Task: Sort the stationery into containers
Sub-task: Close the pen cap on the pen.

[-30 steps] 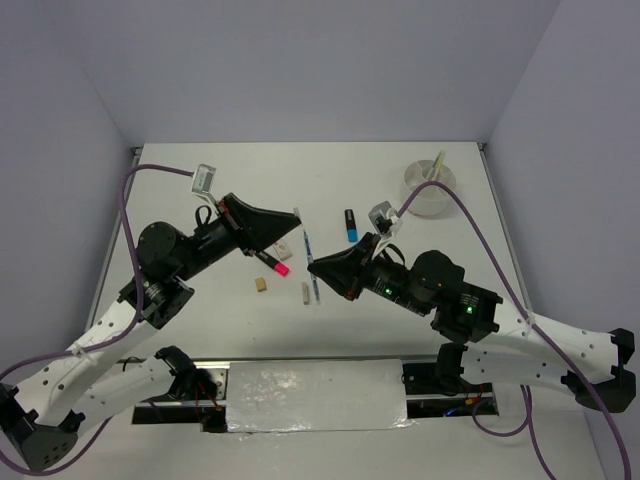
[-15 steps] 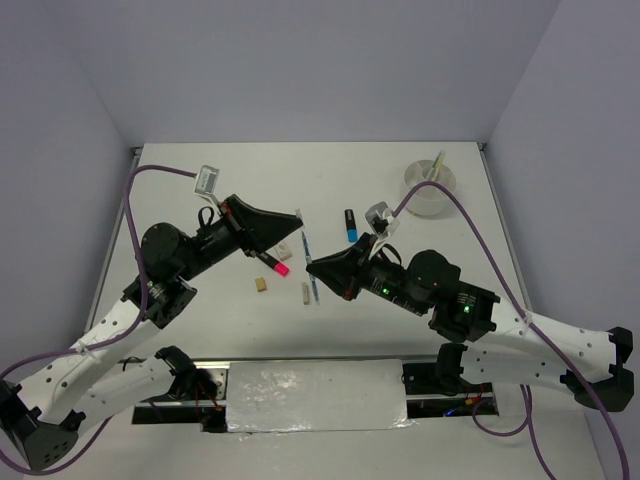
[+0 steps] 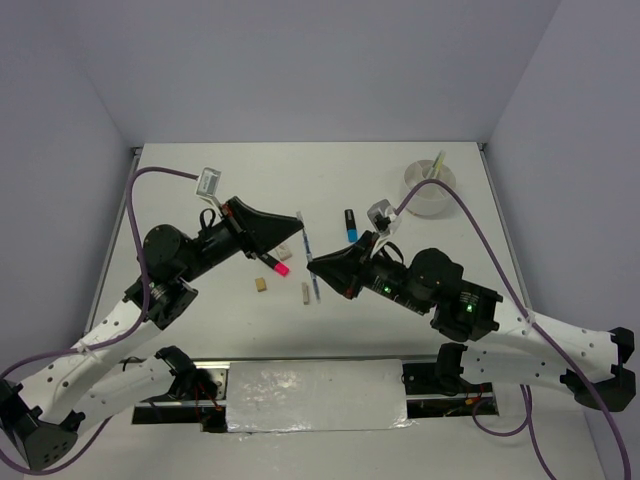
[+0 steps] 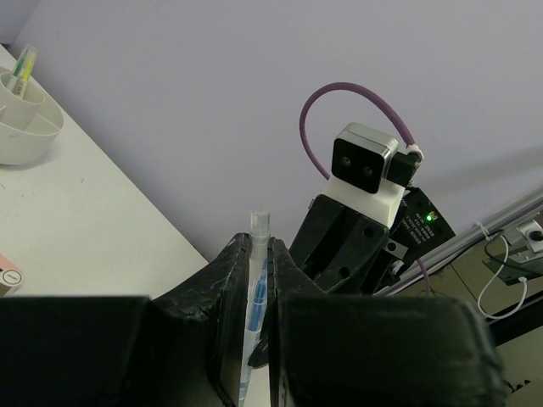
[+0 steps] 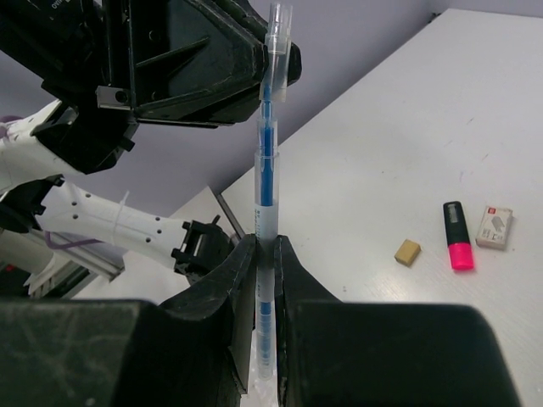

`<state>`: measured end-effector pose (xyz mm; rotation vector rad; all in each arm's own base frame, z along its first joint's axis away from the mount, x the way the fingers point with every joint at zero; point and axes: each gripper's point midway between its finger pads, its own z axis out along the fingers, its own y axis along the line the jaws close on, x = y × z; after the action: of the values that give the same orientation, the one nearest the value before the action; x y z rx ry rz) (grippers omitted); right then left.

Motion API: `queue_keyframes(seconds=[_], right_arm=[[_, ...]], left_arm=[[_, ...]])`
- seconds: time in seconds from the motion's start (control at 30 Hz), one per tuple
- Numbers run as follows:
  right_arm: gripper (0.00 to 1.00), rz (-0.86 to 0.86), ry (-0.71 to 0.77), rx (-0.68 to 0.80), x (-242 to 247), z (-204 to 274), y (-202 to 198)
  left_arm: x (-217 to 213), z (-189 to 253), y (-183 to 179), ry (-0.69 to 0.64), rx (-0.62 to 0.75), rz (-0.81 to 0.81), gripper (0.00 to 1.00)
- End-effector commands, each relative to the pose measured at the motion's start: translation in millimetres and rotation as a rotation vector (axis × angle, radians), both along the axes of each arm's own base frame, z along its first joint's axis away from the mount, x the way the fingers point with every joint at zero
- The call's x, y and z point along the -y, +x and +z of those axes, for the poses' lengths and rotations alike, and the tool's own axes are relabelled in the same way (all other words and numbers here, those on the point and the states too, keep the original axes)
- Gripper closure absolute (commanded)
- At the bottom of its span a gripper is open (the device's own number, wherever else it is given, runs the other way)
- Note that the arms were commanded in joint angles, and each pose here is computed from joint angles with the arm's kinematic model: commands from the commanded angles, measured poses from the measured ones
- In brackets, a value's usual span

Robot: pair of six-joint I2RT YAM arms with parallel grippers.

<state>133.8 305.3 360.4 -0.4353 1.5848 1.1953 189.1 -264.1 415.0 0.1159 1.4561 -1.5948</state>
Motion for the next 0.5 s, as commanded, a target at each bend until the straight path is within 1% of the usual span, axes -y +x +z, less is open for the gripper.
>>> queue_keyframes(seconds=[0.0, 0.3, 0.4, 0.47], right_arm=[[1.0, -0.013, 0.055, 0.036, 4, 27, 0], [1.0, -0.043, 0.045, 0.037, 3, 27, 6], [1.0, -0.056, 0.054, 0.05, 4, 35, 8], [1.0, -0.066, 0.024, 0.05, 3, 31, 11]], left_arm=[[-4, 13, -6, -0.032, 0.06, -0.004, 0.99], [-4, 17, -12, -0.049, 0.074, -0.031, 0.99], [-3, 16, -14, -0.042, 0.082, -0.043, 0.99], [-2, 14, -15, -0.038, 0.08, -0.051, 0.99]])
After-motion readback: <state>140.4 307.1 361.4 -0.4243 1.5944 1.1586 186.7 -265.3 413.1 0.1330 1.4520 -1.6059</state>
